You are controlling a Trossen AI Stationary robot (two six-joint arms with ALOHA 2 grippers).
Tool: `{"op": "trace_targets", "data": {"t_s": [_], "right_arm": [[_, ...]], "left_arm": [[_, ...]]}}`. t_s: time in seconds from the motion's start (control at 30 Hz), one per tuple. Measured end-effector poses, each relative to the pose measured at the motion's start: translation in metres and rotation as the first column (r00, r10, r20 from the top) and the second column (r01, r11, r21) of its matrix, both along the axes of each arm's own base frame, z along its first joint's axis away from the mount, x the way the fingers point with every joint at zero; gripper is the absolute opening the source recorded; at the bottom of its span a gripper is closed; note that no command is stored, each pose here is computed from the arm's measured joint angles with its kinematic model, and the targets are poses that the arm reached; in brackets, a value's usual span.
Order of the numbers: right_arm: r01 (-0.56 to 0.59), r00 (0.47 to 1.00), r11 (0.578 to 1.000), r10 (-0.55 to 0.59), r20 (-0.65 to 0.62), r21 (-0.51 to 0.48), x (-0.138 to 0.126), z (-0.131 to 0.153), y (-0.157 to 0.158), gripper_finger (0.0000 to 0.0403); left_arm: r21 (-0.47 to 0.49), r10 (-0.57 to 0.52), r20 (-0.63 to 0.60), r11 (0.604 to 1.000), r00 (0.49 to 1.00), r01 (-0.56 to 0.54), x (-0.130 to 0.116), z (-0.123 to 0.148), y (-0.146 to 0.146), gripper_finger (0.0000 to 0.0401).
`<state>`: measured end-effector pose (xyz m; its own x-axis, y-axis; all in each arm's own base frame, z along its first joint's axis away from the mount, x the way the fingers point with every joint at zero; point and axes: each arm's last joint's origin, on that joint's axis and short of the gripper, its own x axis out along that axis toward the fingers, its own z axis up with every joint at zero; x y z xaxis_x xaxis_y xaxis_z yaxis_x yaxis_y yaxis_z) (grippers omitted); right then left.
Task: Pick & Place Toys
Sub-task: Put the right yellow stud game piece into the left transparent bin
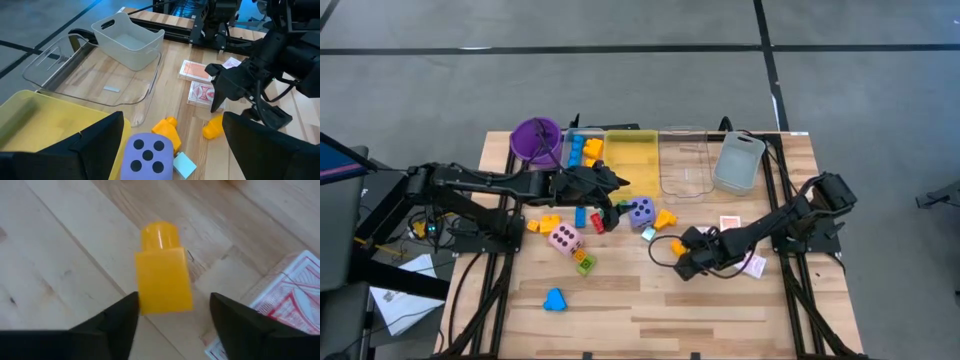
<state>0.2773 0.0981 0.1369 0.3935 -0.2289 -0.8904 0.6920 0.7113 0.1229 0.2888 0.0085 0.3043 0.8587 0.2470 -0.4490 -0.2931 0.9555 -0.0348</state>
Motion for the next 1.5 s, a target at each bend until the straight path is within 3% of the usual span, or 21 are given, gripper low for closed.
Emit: {"op": "trace_targets", "data": {"t_s": [0.3,0.6,0.83,1.13,1.37,1.5], "right_arm": [[-0.006,1.000,1.000,0.006,0.031,0.012,0.002,0.008,-0.003,0.0068],[-0.107,0.976,0.993,0.113,0.188,-0.039,0.012,0.060,-0.003,0.0004],[-0.134,0.945,0.990,0.143,0.295,-0.051,0.020,0.094,-0.006,0.0026],[-0.123,0.909,0.992,0.122,0.398,-0.024,0.028,0.107,-0.007,0.0085],[-0.188,0.851,0.982,0.179,0.494,-0.032,0.037,0.115,-0.003,0.0145],[-0.191,0.848,0.981,0.179,0.499,-0.027,0.038,0.115,-0.004,0.0184]], "left_arm": [[0.000,0.000,-0.001,1.000,1.000,0.000,0.000,0.000,0.000,0.0333],[0.024,0.046,-0.001,0.999,0.999,-0.046,0.000,0.000,0.003,0.0333],[0.021,0.035,-0.017,0.999,0.999,-0.035,-0.001,-0.001,0.002,0.0333],[0.028,0.031,-0.062,0.999,0.998,-0.029,-0.003,-0.005,0.002,0.0333],[0.107,-0.017,-0.316,0.993,0.948,0.053,-0.019,-0.020,0.001,0.0333],[0.074,-0.003,-0.497,0.996,0.868,0.045,-0.041,-0.028,0.001,0.0333]]}}
